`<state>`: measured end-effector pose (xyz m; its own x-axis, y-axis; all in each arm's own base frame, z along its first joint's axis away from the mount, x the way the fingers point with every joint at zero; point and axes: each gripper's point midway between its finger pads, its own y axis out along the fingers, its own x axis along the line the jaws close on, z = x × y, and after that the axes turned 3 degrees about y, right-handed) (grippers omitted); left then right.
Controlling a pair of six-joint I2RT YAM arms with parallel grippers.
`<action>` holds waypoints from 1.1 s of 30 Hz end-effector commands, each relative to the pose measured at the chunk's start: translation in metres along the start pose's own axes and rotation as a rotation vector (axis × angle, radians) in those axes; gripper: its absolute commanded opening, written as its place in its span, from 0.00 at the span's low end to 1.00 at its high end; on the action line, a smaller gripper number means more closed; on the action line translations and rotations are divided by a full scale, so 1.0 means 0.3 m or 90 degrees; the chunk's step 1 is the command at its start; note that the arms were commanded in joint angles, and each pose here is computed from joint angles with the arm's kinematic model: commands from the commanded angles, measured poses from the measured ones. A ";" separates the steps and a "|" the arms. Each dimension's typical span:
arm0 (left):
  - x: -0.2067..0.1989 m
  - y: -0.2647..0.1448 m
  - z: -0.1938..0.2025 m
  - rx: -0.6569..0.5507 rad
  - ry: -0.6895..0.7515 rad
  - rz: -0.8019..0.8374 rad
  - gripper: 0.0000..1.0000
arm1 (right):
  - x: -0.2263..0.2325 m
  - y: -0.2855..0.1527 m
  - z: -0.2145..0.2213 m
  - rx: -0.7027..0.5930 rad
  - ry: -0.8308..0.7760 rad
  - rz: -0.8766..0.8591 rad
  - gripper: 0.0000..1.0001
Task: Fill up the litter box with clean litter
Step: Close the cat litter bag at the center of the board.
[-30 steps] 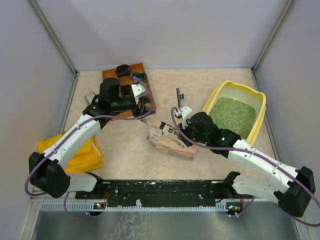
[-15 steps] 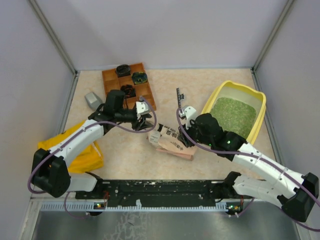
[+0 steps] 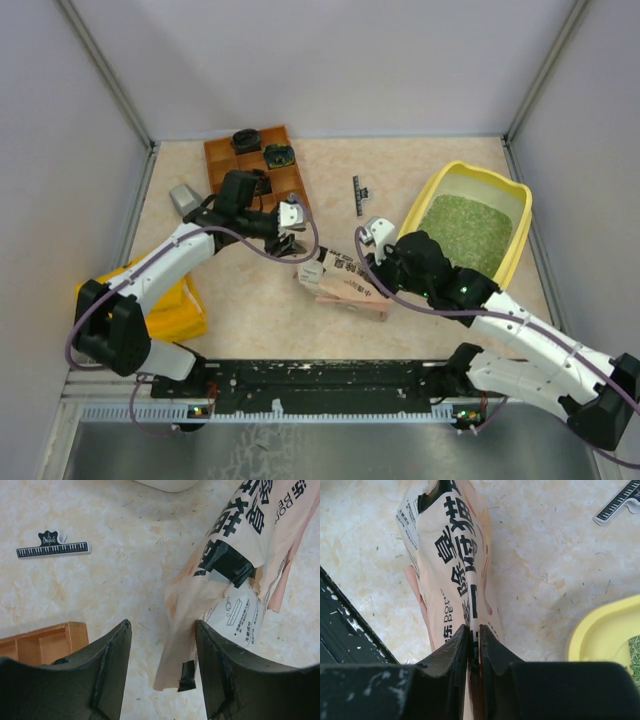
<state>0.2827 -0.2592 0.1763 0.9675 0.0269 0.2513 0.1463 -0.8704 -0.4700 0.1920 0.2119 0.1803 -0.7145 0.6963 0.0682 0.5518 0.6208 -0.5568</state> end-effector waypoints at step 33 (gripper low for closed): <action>0.040 -0.104 -0.107 -0.146 -0.001 0.059 0.00 | 0.046 -0.095 -0.093 -0.102 -0.012 -0.052 0.29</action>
<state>0.2789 -0.2449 0.1872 0.9903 -0.0860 0.1096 -0.0368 -0.9203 -0.3894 0.1762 0.2036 0.1794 -0.7679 0.6393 0.0393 0.5434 0.6827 -0.4885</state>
